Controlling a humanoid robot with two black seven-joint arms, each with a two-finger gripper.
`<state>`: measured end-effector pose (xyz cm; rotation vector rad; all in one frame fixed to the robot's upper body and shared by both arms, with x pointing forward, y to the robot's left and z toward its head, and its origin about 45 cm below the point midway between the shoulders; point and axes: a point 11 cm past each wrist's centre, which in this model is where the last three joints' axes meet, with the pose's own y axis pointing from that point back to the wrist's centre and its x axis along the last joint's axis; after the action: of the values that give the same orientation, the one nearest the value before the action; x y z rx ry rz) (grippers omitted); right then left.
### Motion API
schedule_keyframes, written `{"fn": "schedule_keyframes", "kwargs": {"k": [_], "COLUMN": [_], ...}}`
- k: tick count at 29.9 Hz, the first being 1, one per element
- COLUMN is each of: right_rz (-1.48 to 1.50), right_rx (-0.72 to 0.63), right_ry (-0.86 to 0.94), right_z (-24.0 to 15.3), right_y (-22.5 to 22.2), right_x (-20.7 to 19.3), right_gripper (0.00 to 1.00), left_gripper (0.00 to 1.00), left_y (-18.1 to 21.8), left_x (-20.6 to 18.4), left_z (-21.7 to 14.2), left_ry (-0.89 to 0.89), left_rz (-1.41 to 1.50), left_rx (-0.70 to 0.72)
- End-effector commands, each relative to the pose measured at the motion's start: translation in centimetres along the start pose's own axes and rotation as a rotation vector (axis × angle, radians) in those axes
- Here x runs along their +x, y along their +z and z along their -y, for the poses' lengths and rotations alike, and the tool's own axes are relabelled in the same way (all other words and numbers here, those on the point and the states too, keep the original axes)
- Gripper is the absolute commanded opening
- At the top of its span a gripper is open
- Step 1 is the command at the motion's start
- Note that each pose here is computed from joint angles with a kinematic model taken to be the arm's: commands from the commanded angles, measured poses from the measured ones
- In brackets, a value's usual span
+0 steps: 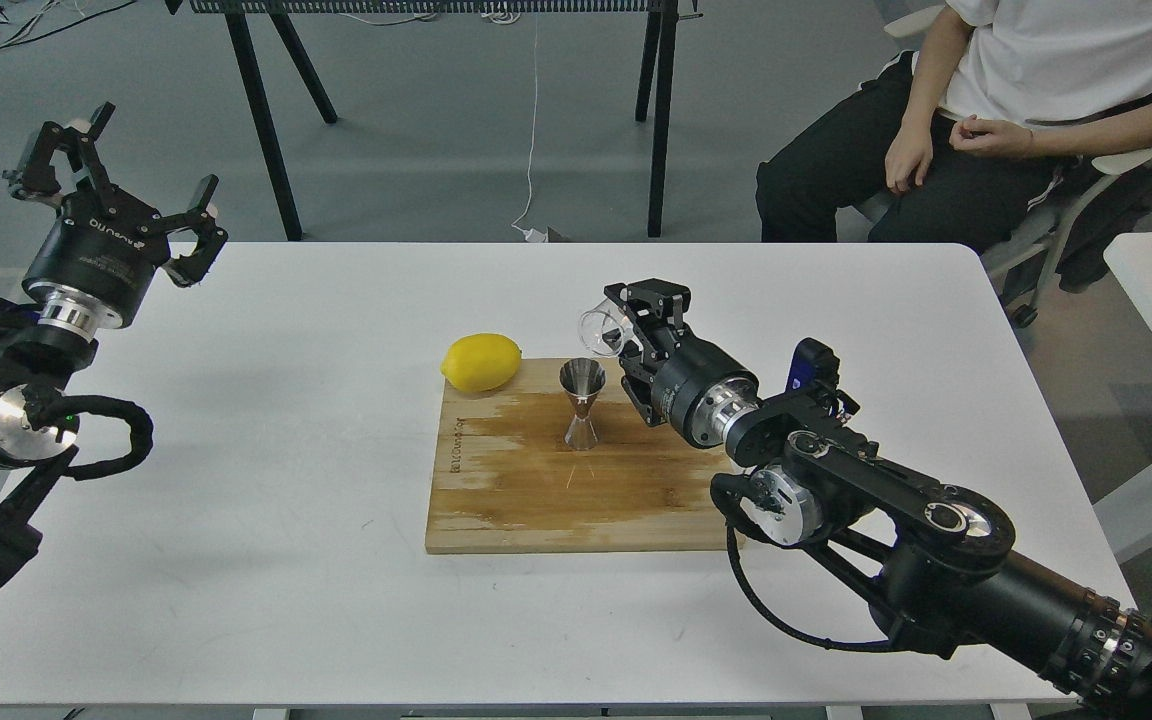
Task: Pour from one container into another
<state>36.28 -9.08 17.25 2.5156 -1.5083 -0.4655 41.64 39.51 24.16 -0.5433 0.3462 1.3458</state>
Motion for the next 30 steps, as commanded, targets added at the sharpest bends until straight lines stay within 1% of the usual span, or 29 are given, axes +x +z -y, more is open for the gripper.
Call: {"fn": "schedule_keyframes", "kwargs": {"k": [1,17,21,30], "right_rz": [-0.081,-0.228,-0.265,-0.274], "right_rx": [-0.006,0.007,0.009,0.015], "right_ry": [-0.001,0.015,0.033,0.029], "right_z": [0.08,0.69,0.87,0.97], "right_y": [0.59,1.19,1.24,1.12], "right_x": [-0.5,-0.95,-0.43,-0.71], "right_gripper": [0.3,0.3,0.3,0.3], "left_gripper": [1.0,1.0,1.0,1.0], "left_y": [0.0,-0.09,-0.09,-0.08], "left_x": [0.0,0.01,0.01,0.06], "left_z": [0.0,-0.04,-0.04,-0.06], "left_ry": [0.0,0.001,0.001,0.002], "left_rz": [0.0,-0.002,-0.002,-0.001], "left_rx": [0.0,0.0,0.0,0.0]}}
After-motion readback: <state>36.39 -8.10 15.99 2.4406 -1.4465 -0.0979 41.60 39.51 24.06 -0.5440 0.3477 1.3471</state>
